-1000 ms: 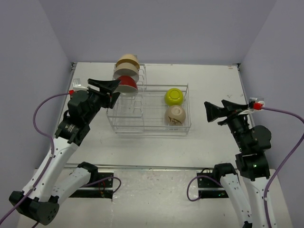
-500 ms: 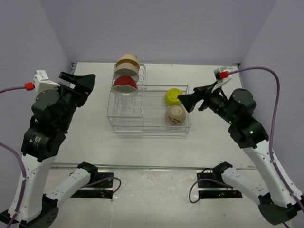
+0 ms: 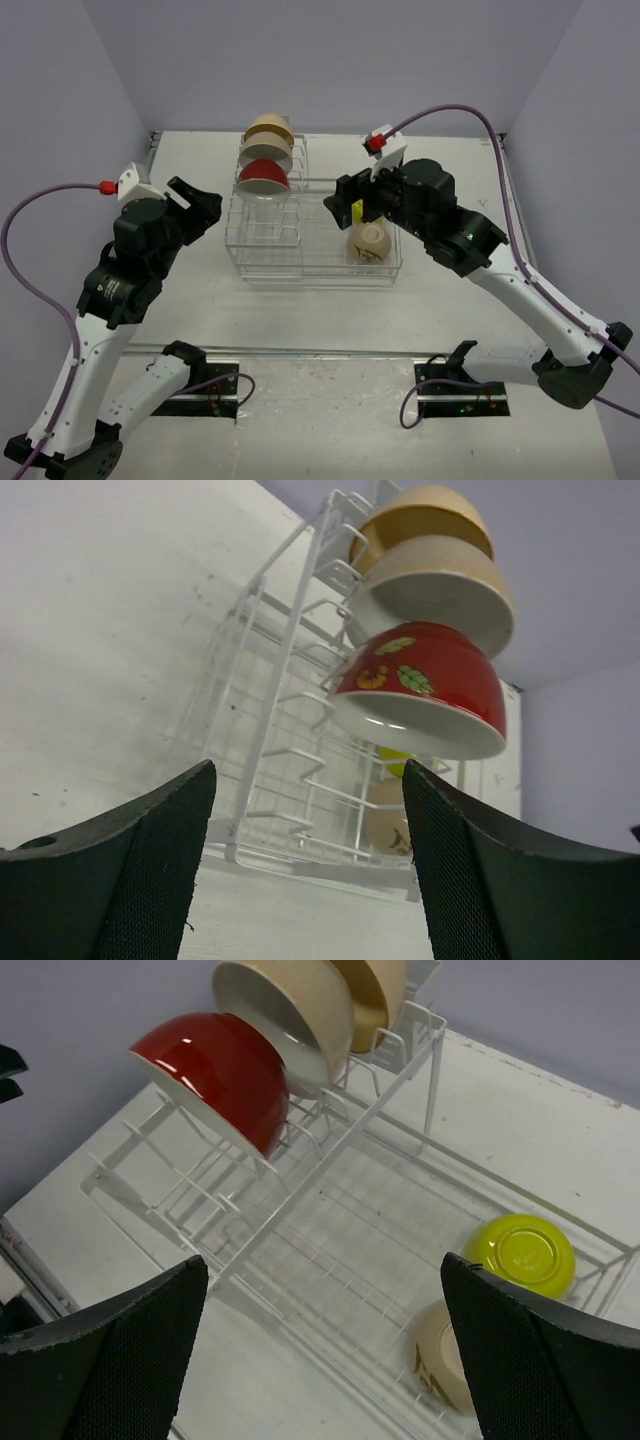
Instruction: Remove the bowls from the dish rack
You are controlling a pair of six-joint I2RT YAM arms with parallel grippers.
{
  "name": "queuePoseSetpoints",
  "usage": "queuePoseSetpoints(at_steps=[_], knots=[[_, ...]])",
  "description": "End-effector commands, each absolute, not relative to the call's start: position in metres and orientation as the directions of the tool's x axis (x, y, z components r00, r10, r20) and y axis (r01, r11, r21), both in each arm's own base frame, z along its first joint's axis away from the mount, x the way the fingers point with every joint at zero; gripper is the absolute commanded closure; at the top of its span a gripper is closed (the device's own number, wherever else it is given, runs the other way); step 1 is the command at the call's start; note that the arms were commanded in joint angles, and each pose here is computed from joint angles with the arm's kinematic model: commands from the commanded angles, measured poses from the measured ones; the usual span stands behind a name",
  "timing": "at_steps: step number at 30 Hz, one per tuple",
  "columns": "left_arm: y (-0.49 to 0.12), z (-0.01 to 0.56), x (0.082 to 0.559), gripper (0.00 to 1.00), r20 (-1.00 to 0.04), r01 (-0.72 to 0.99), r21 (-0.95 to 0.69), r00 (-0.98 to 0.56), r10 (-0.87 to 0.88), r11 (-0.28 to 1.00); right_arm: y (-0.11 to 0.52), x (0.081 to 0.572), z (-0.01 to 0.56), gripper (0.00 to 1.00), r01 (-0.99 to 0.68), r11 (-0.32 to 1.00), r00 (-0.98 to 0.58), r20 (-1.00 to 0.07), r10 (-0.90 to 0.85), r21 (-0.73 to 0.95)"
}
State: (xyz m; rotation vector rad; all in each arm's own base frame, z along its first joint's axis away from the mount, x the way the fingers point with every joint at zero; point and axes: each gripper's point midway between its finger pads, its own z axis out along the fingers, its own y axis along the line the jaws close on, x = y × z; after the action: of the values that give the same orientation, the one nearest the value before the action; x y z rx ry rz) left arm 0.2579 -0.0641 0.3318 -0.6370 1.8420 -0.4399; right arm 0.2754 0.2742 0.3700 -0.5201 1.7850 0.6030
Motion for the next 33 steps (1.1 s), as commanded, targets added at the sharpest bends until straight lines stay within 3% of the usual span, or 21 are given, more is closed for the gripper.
queuePoseSetpoints(at_steps=[1, 8, 12, 14, 19, 33], knots=[[-0.09, 0.369, 0.245, 0.25, -0.635, -0.033, -0.751, -0.238, -0.735, 0.66, 0.25, 0.272, 0.396, 0.01, -0.555, 0.816, -0.216, -0.975, 0.049, 0.164], [-0.101, 0.384, 0.237, 0.23, -0.226, 0.061, -0.974, -0.183, -0.957, 0.219, 0.212, 0.27, 0.378, 0.01, -0.418, 0.888, -0.209, -0.971, 0.113, 0.193], [-0.133, 0.348, 0.259, 0.25, -0.059, -0.003, -0.998, -0.308, -0.949, 0.063, 0.193, 0.261, 0.388, 0.01, -0.38, 0.893, -0.165, -0.967, 0.193, 0.243], [-0.132, 0.349, 0.265, 0.26, -0.016, 0.002, -1.0, -0.289, -0.957, 0.017, 0.185, 0.255, 0.393, 0.01, -0.381, 0.889, -0.144, -0.966, 0.216, 0.256], [-0.117, 0.355, 0.266, 0.26, -0.008, 0.028, -1.0, -0.207, -0.978, 0.003, 0.171, 0.25, 0.393, 0.01, -0.351, 0.899, -0.118, -0.965, 0.234, 0.261], [-0.128, 0.391, 0.277, 0.27, -0.098, 0.065, -0.994, -0.236, -0.967, 0.085, 0.169, 0.253, 0.415, 0.01, -0.36, 0.902, -0.054, -0.97, 0.236, 0.24]])
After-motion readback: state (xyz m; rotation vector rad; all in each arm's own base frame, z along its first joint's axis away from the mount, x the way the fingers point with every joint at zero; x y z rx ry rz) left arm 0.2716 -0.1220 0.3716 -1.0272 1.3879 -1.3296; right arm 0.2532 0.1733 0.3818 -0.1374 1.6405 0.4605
